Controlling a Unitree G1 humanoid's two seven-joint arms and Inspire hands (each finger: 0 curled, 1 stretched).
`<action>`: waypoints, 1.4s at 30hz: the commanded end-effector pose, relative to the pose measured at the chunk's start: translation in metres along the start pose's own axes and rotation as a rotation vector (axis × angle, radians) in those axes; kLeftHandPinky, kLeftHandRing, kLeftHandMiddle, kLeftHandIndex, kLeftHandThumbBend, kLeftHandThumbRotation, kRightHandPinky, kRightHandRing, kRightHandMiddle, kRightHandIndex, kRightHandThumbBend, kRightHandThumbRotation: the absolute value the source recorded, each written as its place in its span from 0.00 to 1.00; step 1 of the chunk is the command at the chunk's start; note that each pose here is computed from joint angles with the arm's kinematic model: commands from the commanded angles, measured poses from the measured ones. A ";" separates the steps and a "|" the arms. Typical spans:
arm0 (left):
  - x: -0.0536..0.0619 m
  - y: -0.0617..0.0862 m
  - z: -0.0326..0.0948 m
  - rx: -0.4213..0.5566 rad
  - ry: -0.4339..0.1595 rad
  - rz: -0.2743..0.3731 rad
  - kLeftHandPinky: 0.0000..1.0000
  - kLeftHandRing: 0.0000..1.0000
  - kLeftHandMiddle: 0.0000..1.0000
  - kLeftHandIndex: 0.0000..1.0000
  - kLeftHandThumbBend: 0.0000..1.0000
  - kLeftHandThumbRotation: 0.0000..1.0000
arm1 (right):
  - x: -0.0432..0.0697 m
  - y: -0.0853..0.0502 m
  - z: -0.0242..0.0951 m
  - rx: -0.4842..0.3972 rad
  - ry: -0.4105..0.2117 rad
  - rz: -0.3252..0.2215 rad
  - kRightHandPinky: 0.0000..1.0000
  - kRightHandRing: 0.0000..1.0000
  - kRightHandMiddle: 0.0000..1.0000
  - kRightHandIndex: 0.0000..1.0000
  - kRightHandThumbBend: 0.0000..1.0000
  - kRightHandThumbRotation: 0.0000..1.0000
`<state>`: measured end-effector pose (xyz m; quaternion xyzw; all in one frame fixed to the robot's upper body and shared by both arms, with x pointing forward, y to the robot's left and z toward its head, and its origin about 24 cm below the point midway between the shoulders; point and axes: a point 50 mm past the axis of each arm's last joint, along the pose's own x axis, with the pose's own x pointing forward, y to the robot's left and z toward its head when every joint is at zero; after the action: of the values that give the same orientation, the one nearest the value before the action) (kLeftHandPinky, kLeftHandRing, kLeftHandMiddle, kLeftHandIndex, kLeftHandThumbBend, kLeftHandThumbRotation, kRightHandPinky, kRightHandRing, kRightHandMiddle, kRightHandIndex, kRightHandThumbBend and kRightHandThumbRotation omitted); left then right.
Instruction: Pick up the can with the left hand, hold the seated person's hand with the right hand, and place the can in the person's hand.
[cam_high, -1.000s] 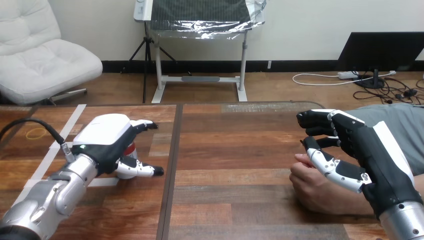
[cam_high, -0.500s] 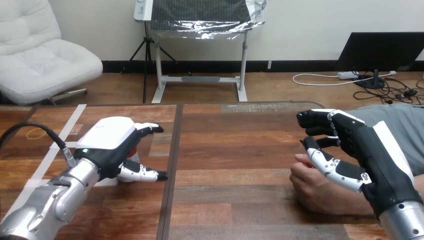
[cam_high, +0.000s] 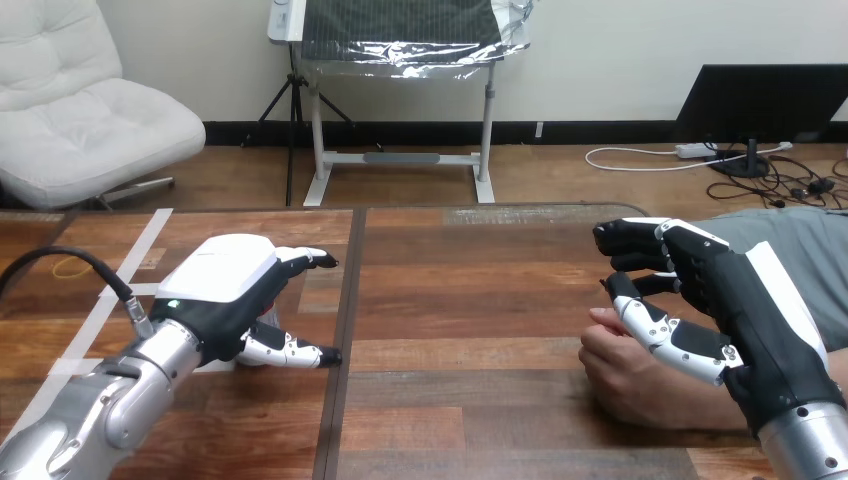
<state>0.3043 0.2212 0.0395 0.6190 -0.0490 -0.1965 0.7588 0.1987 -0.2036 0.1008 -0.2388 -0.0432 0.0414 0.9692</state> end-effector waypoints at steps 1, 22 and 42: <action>0.000 0.027 0.005 0.022 -0.047 0.087 0.80 0.82 0.84 0.84 0.75 0.47 | 0.012 -0.008 0.020 -0.026 -0.106 -0.015 0.69 0.75 0.75 0.72 0.30 0.00; -0.009 0.031 0.014 0.022 -0.082 0.091 0.79 0.81 0.84 0.84 0.75 0.46 | 0.013 -0.008 0.019 -0.024 -0.108 -0.011 0.68 0.74 0.75 0.72 0.30 0.00; -0.013 0.034 0.014 0.024 -0.090 0.113 0.80 0.81 0.84 0.85 0.74 0.46 | 0.014 -0.007 0.018 -0.031 -0.110 -0.004 0.67 0.74 0.75 0.72 0.30 0.00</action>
<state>0.2885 0.2142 0.0526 0.6135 -0.0811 -0.2133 0.7560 0.2030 -0.2018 0.1048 -0.2389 -0.0538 0.0473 0.9684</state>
